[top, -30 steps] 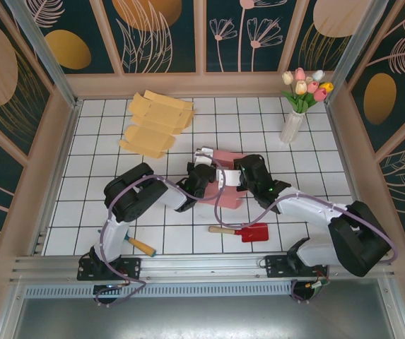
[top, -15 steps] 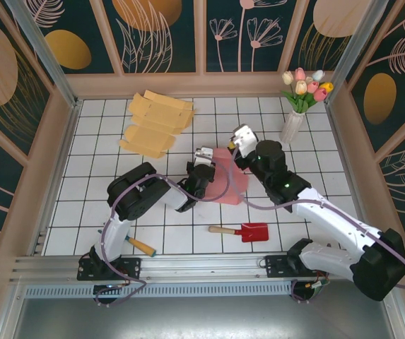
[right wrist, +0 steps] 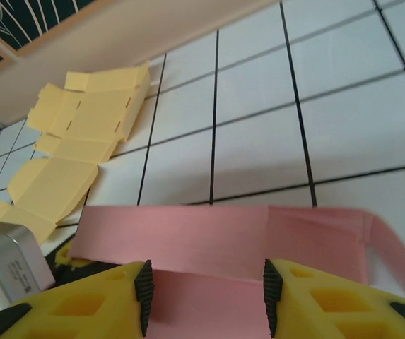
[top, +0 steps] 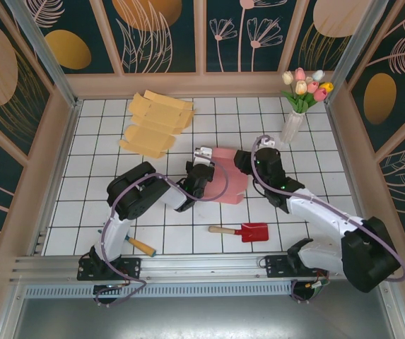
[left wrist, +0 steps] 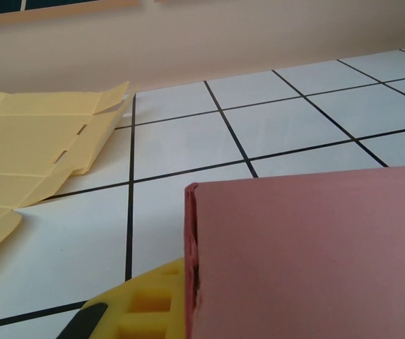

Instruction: Fold the paper box

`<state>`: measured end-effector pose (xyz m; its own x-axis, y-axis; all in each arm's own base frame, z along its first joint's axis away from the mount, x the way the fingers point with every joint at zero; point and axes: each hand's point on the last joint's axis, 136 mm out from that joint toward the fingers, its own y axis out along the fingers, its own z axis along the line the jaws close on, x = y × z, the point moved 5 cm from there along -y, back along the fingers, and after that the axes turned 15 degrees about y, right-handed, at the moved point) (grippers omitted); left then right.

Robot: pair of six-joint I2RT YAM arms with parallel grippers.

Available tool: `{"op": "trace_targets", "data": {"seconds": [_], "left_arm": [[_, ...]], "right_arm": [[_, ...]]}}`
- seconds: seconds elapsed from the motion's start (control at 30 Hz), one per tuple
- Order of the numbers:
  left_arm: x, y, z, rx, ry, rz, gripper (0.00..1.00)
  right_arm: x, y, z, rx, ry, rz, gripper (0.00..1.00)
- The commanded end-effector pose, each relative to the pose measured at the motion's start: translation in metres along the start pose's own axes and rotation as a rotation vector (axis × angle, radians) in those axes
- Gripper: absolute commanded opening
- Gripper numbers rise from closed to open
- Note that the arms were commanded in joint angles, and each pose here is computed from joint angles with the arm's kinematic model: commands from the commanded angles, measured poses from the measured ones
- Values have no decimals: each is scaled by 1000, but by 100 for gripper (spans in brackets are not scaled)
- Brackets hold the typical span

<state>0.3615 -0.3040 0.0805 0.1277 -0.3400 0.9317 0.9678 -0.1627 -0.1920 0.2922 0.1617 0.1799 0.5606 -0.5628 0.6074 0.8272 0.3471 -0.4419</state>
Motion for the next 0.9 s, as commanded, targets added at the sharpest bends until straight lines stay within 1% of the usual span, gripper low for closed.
{"op": "trace_targets", "data": {"seconds": [0.0,0.1,0.27,0.43,0.73,0.87], "left_arm": [[-18,2,4,-2,21,35,0],[-18,1,6,-3,9,27,0],[-19,0,6,-3,5,22,0],[-18,-1,6,-7,6,19,0],[-19,0,5,-8,10,23,0],[-19,0,6,-5,8,24,0]], "right_arm": [[-1,12,1,72,86,16,48],[-6,22,-9,51,85,37,48],[-5,26,-28,17,84,-3,49],[1,29,-25,67,85,-9,51],[-10,38,-6,204,137,101,51],[-9,31,3,274,159,102,51]]}}
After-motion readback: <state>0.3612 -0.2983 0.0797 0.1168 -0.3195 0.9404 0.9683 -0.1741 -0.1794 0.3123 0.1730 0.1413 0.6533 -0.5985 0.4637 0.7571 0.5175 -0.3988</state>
